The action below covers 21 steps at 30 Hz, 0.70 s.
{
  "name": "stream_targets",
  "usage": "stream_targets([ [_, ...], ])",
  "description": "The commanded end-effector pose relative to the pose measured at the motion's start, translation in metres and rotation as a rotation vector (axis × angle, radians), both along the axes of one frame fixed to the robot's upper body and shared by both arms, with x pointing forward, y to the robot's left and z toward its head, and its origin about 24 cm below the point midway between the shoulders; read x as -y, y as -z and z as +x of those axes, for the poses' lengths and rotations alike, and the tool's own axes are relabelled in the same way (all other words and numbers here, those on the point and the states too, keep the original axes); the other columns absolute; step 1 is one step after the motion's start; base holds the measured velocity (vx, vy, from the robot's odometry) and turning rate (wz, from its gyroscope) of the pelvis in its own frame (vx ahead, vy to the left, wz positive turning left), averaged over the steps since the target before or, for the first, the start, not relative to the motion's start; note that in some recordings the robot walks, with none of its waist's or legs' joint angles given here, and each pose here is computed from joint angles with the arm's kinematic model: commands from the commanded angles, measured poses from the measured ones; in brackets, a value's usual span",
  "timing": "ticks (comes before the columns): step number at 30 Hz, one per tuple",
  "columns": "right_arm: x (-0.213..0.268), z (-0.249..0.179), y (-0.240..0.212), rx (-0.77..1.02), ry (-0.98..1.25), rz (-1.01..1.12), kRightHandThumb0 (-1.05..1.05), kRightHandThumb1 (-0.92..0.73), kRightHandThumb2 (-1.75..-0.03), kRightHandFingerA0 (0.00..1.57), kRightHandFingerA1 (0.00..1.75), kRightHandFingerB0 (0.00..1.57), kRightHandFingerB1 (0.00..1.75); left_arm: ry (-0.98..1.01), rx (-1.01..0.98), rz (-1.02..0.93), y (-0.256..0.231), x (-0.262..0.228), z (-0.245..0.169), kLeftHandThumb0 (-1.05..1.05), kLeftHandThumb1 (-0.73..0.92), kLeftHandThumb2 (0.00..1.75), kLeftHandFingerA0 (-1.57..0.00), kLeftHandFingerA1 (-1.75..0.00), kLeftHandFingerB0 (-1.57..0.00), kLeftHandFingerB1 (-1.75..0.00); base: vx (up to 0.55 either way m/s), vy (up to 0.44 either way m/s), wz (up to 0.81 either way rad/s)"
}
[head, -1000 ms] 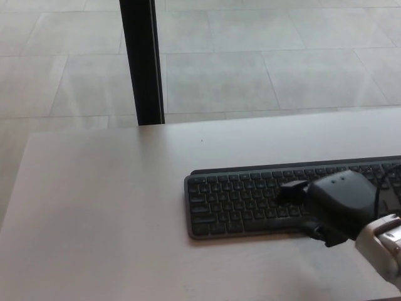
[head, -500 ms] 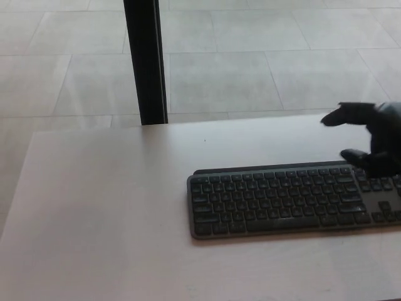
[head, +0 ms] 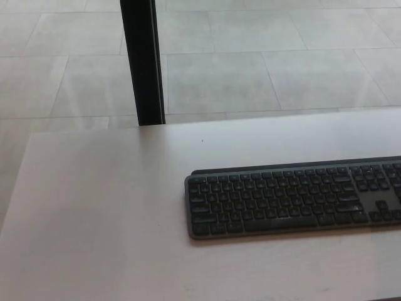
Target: The robot uses its right fingers to click on the space key of the black keyboard placed on the center of the white desk.
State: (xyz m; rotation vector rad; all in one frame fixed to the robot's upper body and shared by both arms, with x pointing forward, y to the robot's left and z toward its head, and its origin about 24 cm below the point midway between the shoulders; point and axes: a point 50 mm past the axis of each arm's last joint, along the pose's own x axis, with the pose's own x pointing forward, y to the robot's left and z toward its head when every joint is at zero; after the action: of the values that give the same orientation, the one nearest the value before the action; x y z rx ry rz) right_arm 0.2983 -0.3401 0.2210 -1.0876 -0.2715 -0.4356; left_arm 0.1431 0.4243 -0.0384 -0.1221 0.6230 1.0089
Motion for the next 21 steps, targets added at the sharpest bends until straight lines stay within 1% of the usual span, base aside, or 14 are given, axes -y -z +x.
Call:
stream_targets([
  [1, 0.158, -0.151, 0.042, 0.505, 0.609, 0.974, -0.36, -0.48, -0.66, 1.07, 1.57, 0.63, 0.56, -0.030, -0.011, 0.006, -0.001, -0.007, -0.013, -0.49, 0.68, 0.60, -0.72, -0.70, -0.58, -0.55, 0.00, 0.000, 0.00],
  [2, 0.163, -0.169, 0.071, 0.558, 0.695, 1.046, -0.39, -0.42, -0.72, 0.99, 1.60, 0.68, 0.63, -0.033, -0.018, 0.010, -0.001, -0.007, -0.012, -0.49, 0.68, 0.60, -0.71, -0.70, -0.59, -0.57, 0.00, 0.000, 0.00],
  [4, 0.163, -0.178, 0.091, 0.591, 0.764, 1.099, -0.33, -0.37, -0.81, 1.04, 1.67, 0.66, 0.68, -0.036, -0.021, 0.012, -0.002, -0.007, -0.012, -0.48, 0.67, 0.60, -0.71, -0.69, -0.58, -0.56, 0.00, 0.000, 0.00],
  [5, 0.161, -0.181, 0.098, 0.596, 0.786, 1.118, -0.36, -0.44, -0.79, 0.96, 1.65, 0.66, 0.70, -0.033, -0.020, 0.011, -0.002, -0.007, -0.012, -0.48, 0.68, 0.60, -0.71, -0.69, -0.58, -0.56, 0.00, 0.000, 0.00],
  [7, 0.157, -0.185, 0.116, 0.599, 0.877, 1.182, -0.37, -0.49, -0.79, 1.02, 1.48, 0.62, 0.72, -0.022, -0.023, 0.012, -0.002, -0.008, -0.012, -0.49, 0.68, 0.61, -0.70, -0.66, -0.56, -0.54, 0.00, 0.000, 0.00],
  [10, 0.152, -0.188, 0.140, 0.605, 0.943, 1.288, -0.44, -0.54, -0.73, 1.04, 1.42, 0.66, 0.78, -0.029, -0.021, 0.013, -0.002, -0.007, -0.012, -0.49, 0.68, 0.60, -0.72, -0.67, -0.57, -0.55, 0.00, 0.000, 0.00],
  [11, 0.147, -0.188, 0.153, 0.623, 0.953, 1.353, -0.44, -0.45, -0.74, 1.11, 1.50, 0.67, 0.79, -0.031, -0.023, 0.012, -0.002, -0.008, -0.012, -0.49, 0.68, 0.60, -0.72, -0.67, -0.58, -0.55, 0.00, 0.000, 0.00],
  [13, 0.138, -0.188, 0.172, 0.640, 0.965, 1.442, -0.42, -0.49, -0.74, 1.07, 1.52, 0.64, 0.81, -0.023, -0.014, 0.007, -0.001, -0.007, -0.012, -0.49, 0.68, 0.60, -0.71, -0.69, -0.57, -0.57, 0.00, 0.000, 0.00],
  [15, 0.129, -0.187, 0.187, 0.636, 0.962, 1.495, -0.40, -0.50, -0.75, 0.99, 1.63, 0.70, 0.87, -0.022, -0.020, 0.009, -0.001, -0.007, -0.013, -0.49, 0.68, 0.61, -0.73, -0.69, -0.59, -0.56, 0.00, 0.000, 0.00],
  [16, 0.122, -0.185, 0.196, 0.636, 0.953, 1.539, -0.41, -0.40, -0.96, 1.25, 1.34, 0.72, 0.86, -0.024, -0.022, 0.011, 0.000, -0.007, -0.014, -0.49, 0.68, 0.60, -0.73, -0.70, -0.61, -0.58, 0.00, 0.000, 0.00],
  [17, 0.120, -0.185, 0.197, 0.638, 0.949, 1.550, -0.41, -0.40, -0.96, 1.25, 1.34, 0.72, 0.86, -0.024, -0.022, 0.011, 0.000, -0.007, -0.014, -0.49, 0.68, 0.60, -0.73, -0.70, -0.61, -0.58, 0.00, 0.000, 0.00],
  [18, 0.113, -0.181, 0.205, 0.647, 0.966, 1.607, -0.32, -0.47, -0.82, 1.14, 1.63, 0.64, 0.84, -0.025, -0.018, 0.009, 0.000, -0.006, -0.014, -0.49, 0.69, 0.60, -0.71, -0.69, -0.59, -0.57, 0.00, 0.000, 0.00],
  [20, 0.109, -0.180, 0.211, 0.651, 0.978, 1.647, -0.33, -0.47, -0.80, 1.14, 1.63, 0.67, 0.86, -0.028, -0.024, 0.008, 0.000, -0.006, -0.014, -0.49, 0.67, 0.60, -0.72, -0.68, -0.61, -0.58, 0.00, 0.000, 0.00],
  [21, 0.105, -0.179, 0.216, 0.618, 0.981, 1.666, -0.34, -0.45, -0.80, 1.00, 1.67, 0.77, 1.04, -0.032, -0.019, 0.003, 0.000, -0.006, -0.014, -0.48, 0.67, 0.60, -0.71, -0.68, -0.60, -0.57, 0.00, 0.000, 0.00],
])
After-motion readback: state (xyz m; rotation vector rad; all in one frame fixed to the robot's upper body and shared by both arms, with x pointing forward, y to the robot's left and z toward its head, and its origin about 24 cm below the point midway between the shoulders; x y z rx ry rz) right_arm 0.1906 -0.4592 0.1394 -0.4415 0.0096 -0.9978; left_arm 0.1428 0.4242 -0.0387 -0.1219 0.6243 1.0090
